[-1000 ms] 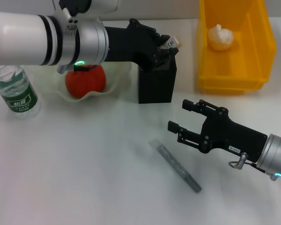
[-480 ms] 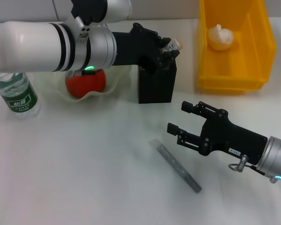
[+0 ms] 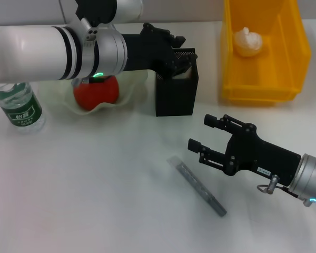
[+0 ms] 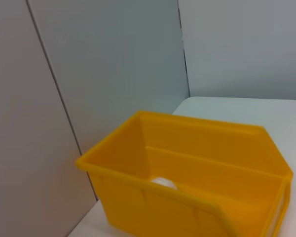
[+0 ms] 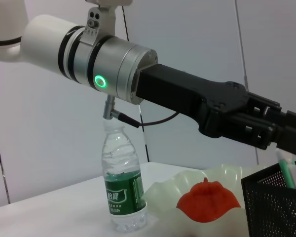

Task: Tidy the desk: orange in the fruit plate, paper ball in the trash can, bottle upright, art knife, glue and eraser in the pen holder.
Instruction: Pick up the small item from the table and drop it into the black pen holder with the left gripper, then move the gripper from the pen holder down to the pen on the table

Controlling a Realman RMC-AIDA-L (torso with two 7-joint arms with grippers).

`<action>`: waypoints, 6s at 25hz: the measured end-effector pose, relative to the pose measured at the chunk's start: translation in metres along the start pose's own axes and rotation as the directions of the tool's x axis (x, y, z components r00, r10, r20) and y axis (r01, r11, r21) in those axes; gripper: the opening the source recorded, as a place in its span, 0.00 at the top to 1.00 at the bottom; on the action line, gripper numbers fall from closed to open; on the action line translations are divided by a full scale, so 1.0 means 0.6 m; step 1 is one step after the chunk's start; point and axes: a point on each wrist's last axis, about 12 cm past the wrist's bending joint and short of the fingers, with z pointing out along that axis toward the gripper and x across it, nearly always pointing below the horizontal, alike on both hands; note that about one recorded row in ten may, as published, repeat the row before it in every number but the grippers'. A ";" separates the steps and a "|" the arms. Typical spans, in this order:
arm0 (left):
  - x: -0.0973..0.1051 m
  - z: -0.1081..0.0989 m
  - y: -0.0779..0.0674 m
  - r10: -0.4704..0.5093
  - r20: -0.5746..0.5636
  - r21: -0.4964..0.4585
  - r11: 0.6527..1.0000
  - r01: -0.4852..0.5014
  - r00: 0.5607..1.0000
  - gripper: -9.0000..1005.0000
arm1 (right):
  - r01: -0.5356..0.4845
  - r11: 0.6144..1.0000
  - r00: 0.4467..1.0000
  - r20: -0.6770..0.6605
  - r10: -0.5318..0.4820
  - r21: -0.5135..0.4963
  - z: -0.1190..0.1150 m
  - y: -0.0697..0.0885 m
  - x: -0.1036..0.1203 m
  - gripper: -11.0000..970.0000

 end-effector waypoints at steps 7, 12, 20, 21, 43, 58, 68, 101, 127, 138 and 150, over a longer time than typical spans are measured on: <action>0.004 -0.004 0.001 -0.013 0.003 -0.007 1.000 0.013 1.000 0.55 | 0.007 1.000 1.000 0.009 -0.007 -0.006 0.000 0.001 -0.002 0.25; -0.010 -0.031 -0.006 -0.043 0.091 0.001 0.999 0.043 0.995 0.53 | 0.011 1.000 1.000 0.013 -0.011 -0.011 0.002 0.000 -0.004 0.25; -0.020 -0.089 -0.020 -0.058 0.247 0.004 0.998 0.059 0.967 0.50 | 0.015 1.000 0.999 0.032 -0.014 -0.024 0.002 0.002 -0.008 0.25; -0.020 -0.089 -0.020 -0.058 0.247 0.004 0.998 0.059 0.967 0.50 | 0.016 1.000 0.999 0.032 -0.015 -0.025 0.002 0.002 -0.009 0.25; 0.196 -0.237 -0.075 -0.249 0.623 0.294 0.953 0.073 0.742 0.20 | -0.108 0.984 0.989 0.081 0.121 -0.141 -0.001 -0.031 -0.077 0.25; 0.260 -0.221 -0.136 -0.291 0.523 0.335 0.934 0.120 0.801 0.20 | -0.201 0.979 0.768 -0.627 0.131 -0.042 0.054 -0.067 -0.342 0.25; 0.272 -0.223 -0.150 -0.289 0.527 0.319 0.939 0.130 0.799 0.20 | -0.154 0.980 0.430 -0.885 0.178 0.123 0.151 -0.048 -0.418 0.25; 0.277 -0.212 -0.155 -0.263 0.532 0.295 0.949 0.116 0.805 0.20 | -0.158 0.978 0.138 -0.977 0.160 0.138 0.273 -0.006 -0.285 0.25; 0.296 -0.188 -0.161 -0.272 0.416 0.307 0.940 0.148 0.868 0.20 | -0.178 0.975 0.114 -0.981 0.158 0.136 0.272 0.004 -0.237 0.31; 0.297 -0.187 -0.160 -0.271 0.411 0.300 0.942 0.152 0.870 0.20 | -0.162 0.981 0.110 -0.986 0.126 0.108 0.275 0.013 -0.225 0.57; 0.296 -0.185 -0.159 -0.270 0.410 0.300 0.942 0.151 0.871 0.20 | -0.150 0.981 0.110 -0.984 0.140 0.122 0.273 0.009 -0.216 0.58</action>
